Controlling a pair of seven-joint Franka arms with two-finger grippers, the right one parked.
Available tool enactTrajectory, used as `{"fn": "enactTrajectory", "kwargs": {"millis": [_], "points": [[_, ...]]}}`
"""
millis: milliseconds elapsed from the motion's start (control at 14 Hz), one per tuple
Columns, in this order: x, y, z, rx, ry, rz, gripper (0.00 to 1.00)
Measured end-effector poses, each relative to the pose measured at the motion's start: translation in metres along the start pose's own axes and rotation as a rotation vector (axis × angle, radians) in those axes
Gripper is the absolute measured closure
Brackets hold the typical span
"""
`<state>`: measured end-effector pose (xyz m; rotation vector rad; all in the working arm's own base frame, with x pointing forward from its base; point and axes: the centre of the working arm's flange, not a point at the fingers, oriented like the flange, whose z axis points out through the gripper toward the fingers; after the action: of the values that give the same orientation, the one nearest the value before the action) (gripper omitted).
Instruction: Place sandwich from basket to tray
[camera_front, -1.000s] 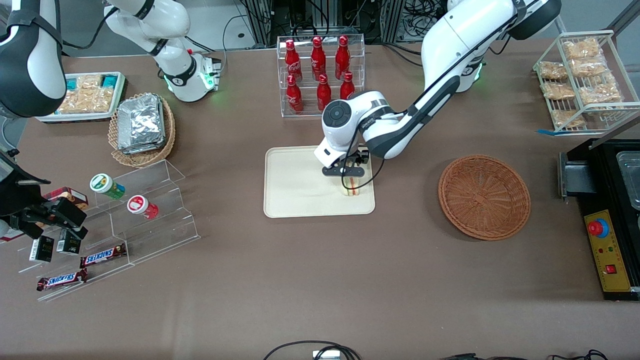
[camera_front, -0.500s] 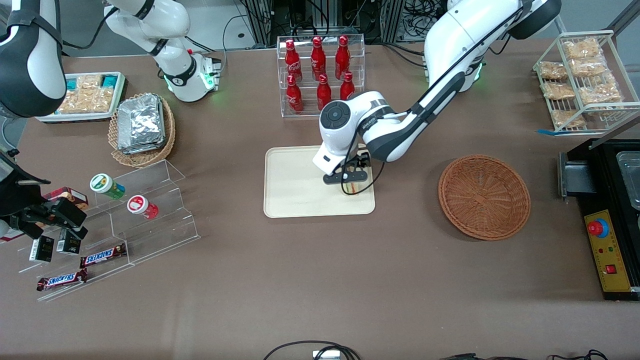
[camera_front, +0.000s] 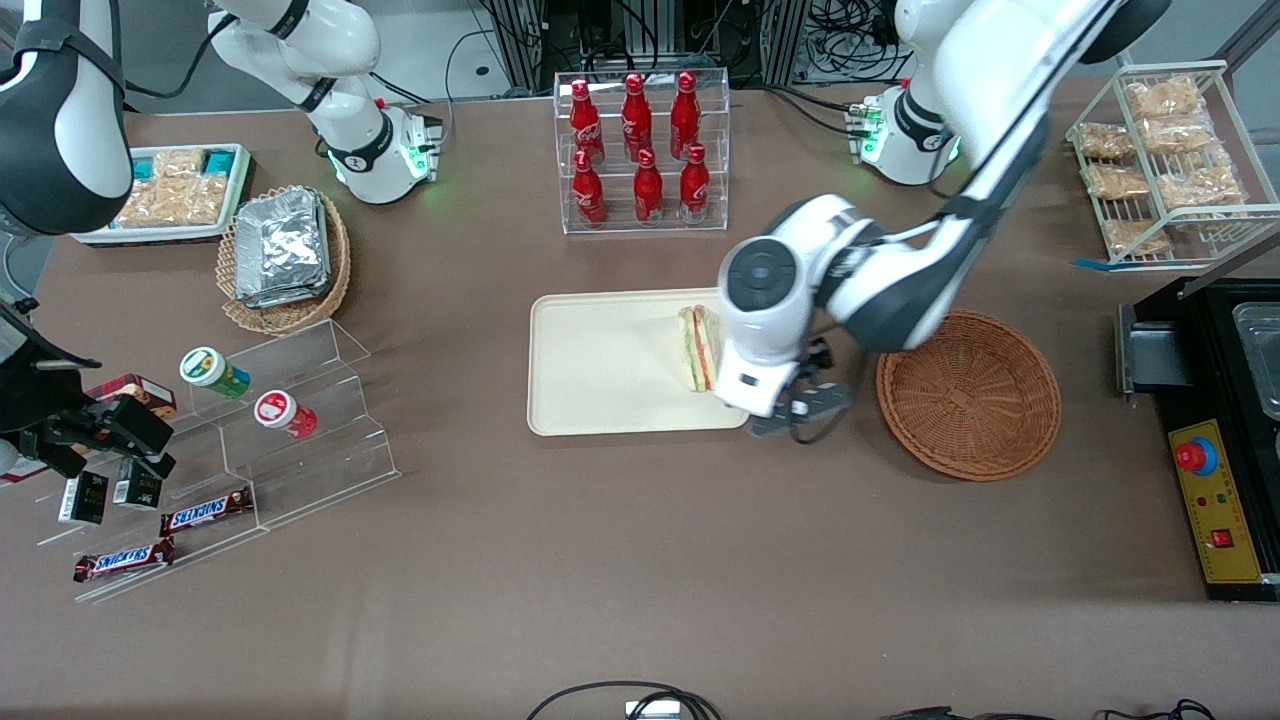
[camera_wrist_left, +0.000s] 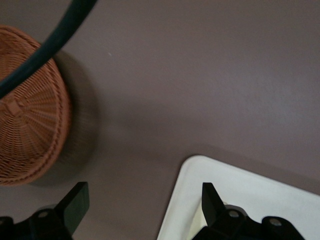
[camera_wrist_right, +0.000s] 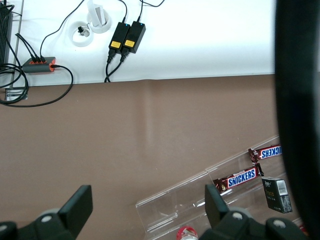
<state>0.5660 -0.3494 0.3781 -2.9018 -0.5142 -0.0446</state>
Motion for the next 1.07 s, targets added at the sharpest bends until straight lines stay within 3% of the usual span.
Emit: {"fn": "enactTrajectory", "kwargs": {"millis": [143,357,714,1071], "points": [[0.019,-0.023,-0.013,-0.009,-0.01,-0.038,0.0],[0.042,-0.056,-0.025,-0.011,-0.053,-0.022,0.0],[0.089,-0.141,-0.055,-0.042,-0.13,0.067,0.0],[0.109,-0.243,-0.104,-0.07,-0.173,0.197,0.0]]}}
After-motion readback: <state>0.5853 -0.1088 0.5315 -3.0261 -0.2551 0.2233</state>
